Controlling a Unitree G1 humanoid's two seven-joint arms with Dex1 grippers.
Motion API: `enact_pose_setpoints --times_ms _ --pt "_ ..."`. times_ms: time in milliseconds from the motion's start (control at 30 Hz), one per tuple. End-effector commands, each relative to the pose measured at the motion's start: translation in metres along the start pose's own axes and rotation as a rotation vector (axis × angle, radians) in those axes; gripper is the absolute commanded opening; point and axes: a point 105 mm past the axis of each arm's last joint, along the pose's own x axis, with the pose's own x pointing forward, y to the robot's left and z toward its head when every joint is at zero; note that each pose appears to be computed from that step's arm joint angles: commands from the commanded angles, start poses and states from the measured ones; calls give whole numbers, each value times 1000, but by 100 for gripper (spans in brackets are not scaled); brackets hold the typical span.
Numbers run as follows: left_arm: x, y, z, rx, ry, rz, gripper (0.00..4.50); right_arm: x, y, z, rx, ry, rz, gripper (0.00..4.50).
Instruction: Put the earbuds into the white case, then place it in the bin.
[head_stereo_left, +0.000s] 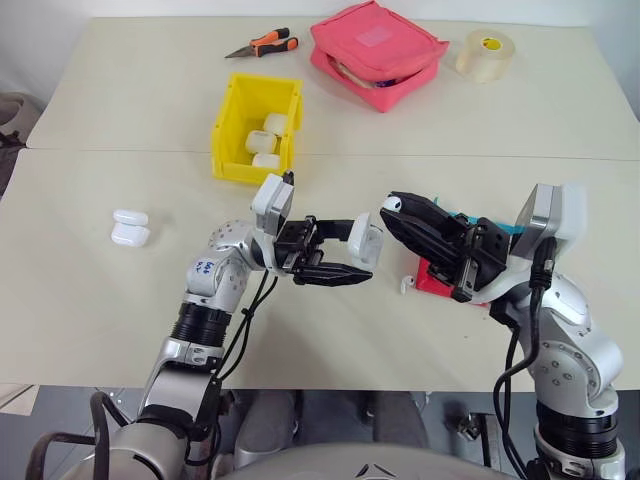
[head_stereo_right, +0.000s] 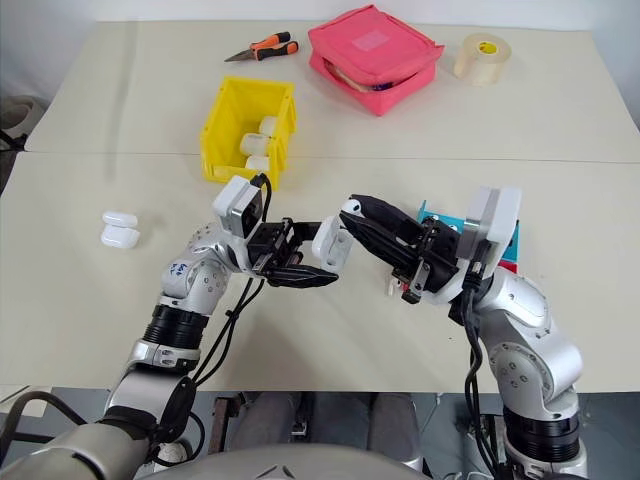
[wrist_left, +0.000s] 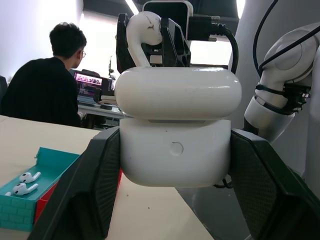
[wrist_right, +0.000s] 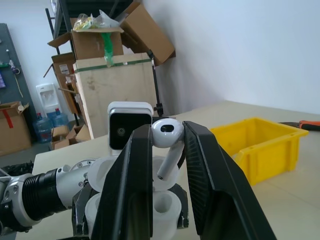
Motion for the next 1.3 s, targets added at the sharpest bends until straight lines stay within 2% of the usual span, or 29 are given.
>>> enact_pose_setpoints --times_ms 33,367,967,1300 --pt "10 -4 18 54 -31 -50 281 1 2 -2 -15 -31 0 52" --pt "13 -1 26 46 -57 -58 281 -3 0 -19 -18 -29 -49 52" --pt "16 -13 26 -26 -51 -151 281 -3 2 -37 -67 42 -3 52" --pt "21 -8 28 35 -73 -137 281 -8 7 -44 13 93 40 52"
